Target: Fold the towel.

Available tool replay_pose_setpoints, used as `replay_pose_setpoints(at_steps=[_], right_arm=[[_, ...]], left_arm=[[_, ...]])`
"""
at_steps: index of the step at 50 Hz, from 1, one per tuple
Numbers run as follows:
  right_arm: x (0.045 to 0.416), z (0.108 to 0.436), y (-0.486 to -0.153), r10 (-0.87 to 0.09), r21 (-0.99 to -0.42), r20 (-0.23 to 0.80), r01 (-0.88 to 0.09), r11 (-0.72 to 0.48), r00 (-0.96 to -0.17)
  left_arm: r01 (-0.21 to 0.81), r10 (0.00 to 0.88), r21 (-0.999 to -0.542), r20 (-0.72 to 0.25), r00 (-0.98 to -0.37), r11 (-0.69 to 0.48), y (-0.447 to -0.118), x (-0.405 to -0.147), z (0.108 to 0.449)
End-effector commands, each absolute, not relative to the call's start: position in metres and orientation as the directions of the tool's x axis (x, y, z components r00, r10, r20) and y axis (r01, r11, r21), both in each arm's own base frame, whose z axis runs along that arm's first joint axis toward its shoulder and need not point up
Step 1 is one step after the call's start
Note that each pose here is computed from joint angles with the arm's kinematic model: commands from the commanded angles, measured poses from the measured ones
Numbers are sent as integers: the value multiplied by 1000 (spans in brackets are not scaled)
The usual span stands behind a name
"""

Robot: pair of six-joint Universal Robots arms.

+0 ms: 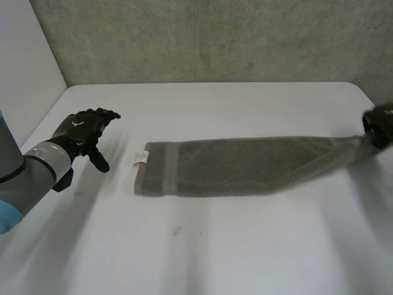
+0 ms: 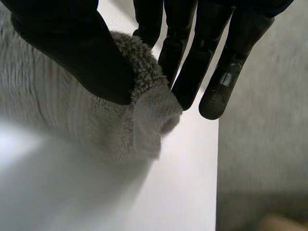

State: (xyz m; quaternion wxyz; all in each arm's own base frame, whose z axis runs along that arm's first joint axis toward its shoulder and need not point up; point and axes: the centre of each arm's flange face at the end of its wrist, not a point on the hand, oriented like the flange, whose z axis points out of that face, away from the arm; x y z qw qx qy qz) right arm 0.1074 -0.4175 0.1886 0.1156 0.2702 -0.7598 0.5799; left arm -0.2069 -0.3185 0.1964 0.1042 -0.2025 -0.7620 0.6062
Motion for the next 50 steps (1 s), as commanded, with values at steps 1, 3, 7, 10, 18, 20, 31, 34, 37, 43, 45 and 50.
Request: replay_pose_setpoints(at_steps=[1,3,7,10,18,20,31,34,37,43,45,50], right_arm=[[227,234,-400,-402,-921,383,-379,-93,-832],[254,239,-391,-439,-926,376,-346,-150,-816],[336,237,-347,-572,-926,373,-258,-275,-731],[379,219,-314,-661,-929,369,-228,-292,-654],[441,151,-241,-827,-938,337,-234,-254,-450],[446,141,-233,-839,-938,333,-242,-248,-430],[443,164,-231,-819,-938,339,-235,-256,-462],[430,188,-236,-785,-936,348,-232,-264,-513],[403,204,-256,-730,-936,351,-254,-246,-587],[357,204,-270,-679,-935,340,-314,-166,-651],[344,198,-274,-670,-933,332,-336,-129,-664],[312,172,-280,-649,-921,308,-389,-20,-695]], left_arm=[[179,430,-969,-92,-898,167,-314,-205,202],[179,428,-969,-91,-899,169,-313,-204,202],[176,417,-971,-94,-904,162,-309,-200,204],[173,408,-973,-97,-908,152,-307,-196,205],[171,391,-974,-100,-915,150,-304,-190,201],[171,390,-973,-99,-915,155,-304,-189,200],[169,395,-977,-106,-913,128,-309,-193,205],[166,401,-982,-114,-909,96,-312,-197,210],[161,418,-985,-119,-901,68,-311,-205,215],[162,475,-986,-121,-872,44,-304,-228,215],[161,482,-986,-119,-868,47,-302,-230,214],[162,502,-985,-111,-858,59,-295,-236,210]])
